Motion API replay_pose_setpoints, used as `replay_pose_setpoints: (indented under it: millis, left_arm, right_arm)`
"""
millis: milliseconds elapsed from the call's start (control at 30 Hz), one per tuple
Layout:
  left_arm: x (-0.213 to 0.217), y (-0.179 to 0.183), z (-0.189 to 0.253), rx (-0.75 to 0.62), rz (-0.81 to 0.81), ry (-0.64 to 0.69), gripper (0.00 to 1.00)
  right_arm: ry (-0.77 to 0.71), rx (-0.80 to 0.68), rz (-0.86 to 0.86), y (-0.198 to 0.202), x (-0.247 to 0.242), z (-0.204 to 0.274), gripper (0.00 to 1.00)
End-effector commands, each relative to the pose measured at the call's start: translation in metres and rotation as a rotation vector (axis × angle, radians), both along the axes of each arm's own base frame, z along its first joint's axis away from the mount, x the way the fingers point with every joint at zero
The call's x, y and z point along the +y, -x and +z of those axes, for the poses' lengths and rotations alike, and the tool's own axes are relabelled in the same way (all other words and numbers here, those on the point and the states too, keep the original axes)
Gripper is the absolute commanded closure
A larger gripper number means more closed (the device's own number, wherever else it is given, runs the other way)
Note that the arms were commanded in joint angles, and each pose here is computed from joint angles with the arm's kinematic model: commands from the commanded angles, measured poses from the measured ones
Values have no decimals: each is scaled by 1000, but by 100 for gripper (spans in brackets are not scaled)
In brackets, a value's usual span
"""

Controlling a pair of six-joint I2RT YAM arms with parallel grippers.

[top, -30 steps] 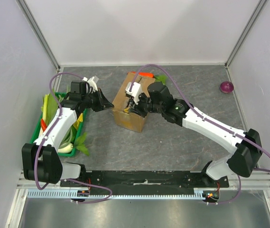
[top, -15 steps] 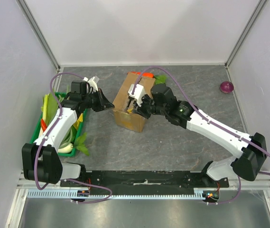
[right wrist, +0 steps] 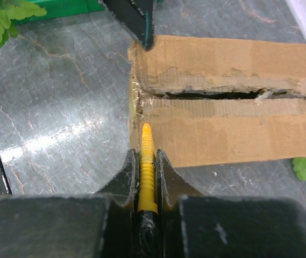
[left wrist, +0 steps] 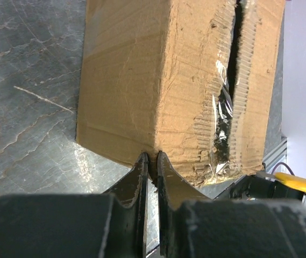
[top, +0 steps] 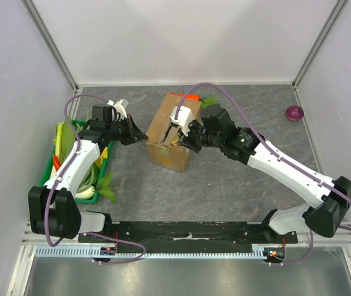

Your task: Unpack the express box

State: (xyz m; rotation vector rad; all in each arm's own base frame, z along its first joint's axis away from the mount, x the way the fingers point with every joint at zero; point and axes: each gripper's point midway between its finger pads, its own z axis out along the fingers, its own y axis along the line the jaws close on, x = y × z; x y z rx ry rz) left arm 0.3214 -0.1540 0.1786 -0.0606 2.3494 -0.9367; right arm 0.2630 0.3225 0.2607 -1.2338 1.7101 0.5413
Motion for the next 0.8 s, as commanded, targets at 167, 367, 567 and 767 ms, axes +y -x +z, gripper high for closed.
replay_pose_setpoints:
  millis: [167,367,567,767]
  left_arm:
    - [1,-4,19,-91,-30,15,98]
    - [0,-3,20,-94,-33,21,95]
    - [1,-3,19,-95,-30,18,95]
    - [1,-3,17,-87,-31,19,98]
  right_arm:
    - [-216,-24,33,-9,31,55,100]
    - [-248,9,34,-18,54,34,100]
    - [-217,27,29,-23,59,15,100]
    - [-165,59,30,-21,57,-5,100]
